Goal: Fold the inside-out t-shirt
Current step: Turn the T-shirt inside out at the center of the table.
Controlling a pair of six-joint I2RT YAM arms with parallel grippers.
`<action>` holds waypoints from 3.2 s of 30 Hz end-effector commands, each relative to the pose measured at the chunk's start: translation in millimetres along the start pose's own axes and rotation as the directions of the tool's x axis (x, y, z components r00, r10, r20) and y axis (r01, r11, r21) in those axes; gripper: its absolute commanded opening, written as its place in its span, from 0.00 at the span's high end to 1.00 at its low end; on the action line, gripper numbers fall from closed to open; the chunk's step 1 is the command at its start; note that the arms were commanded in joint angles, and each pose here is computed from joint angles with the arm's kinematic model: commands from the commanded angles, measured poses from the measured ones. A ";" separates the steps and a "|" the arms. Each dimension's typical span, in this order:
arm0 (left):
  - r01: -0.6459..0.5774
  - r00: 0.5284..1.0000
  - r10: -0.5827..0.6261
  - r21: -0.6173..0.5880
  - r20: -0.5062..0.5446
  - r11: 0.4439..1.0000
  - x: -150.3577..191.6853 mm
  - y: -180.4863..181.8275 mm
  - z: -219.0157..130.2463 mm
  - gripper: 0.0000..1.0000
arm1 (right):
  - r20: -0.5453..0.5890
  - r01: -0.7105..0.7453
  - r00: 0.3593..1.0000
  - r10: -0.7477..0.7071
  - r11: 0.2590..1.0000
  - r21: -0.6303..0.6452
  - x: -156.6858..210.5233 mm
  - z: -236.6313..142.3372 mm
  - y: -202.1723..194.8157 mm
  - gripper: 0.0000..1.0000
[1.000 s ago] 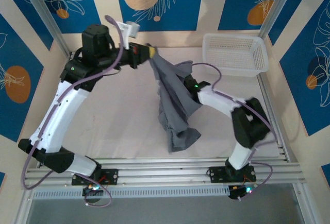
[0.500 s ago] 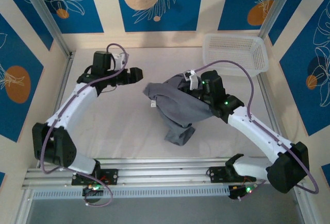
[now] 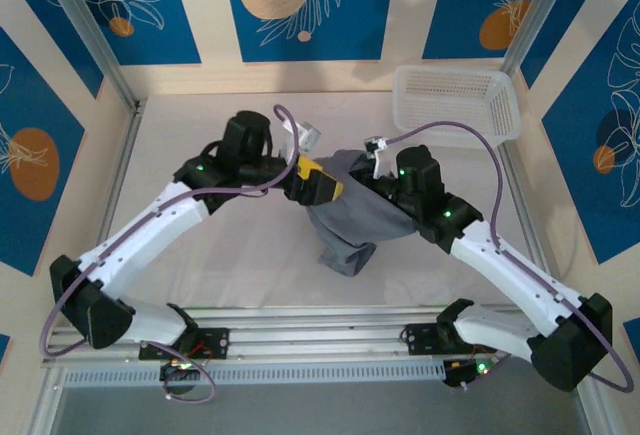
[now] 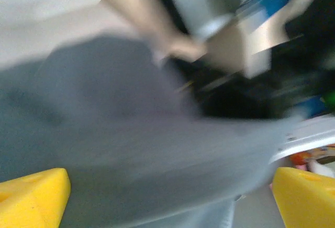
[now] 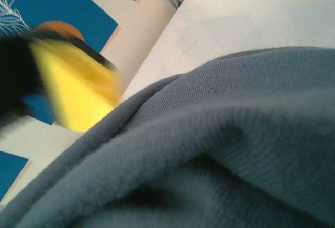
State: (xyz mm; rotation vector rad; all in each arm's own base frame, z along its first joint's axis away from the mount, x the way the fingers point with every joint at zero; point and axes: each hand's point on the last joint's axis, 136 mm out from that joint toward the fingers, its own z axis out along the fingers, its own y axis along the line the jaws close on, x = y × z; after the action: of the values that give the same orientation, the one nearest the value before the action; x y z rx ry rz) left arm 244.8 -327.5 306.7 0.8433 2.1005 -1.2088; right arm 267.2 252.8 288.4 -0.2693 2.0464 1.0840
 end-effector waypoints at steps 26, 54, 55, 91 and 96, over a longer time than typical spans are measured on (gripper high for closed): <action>0.066 0.991 -0.064 -0.014 0.119 0.998 -23.9 -7.2 -26.2 0.01 | 0.281 -0.241 0.921 0.269 0.962 -0.131 -96.5 -63.8 13.6 1.00; 0.457 0.885 -0.380 -0.343 0.270 0.821 82.1 185.6 -49.0 0.37 | 0.244 -0.220 0.925 0.292 0.934 -0.283 -118.2 -109.3 37.0 1.00; 0.402 0.902 -0.333 -0.258 0.273 0.878 57.2 158.4 -50.3 0.34 | 0.217 -0.164 0.946 0.241 0.933 -0.321 -111.1 -105.8 42.6 1.00; 0.055 0.974 -0.056 0.009 0.222 0.998 -32.7 10.4 -33.6 1.00 | 0.166 -0.503 0.848 0.503 0.863 -0.046 29.9 -73.0 -129.1 0.73; 0.086 0.980 -0.097 0.073 0.172 0.994 -15.5 14.2 -16.9 1.00 | 0.241 -0.240 0.939 0.243 0.970 -0.043 13.4 -89.0 -87.1 0.52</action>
State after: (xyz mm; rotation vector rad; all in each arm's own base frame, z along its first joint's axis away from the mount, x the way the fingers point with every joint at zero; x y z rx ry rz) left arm 269.1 -304.8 326.9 0.6132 1.9822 -1.2870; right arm 262.1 126.3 203.5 0.3699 2.0397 1.3442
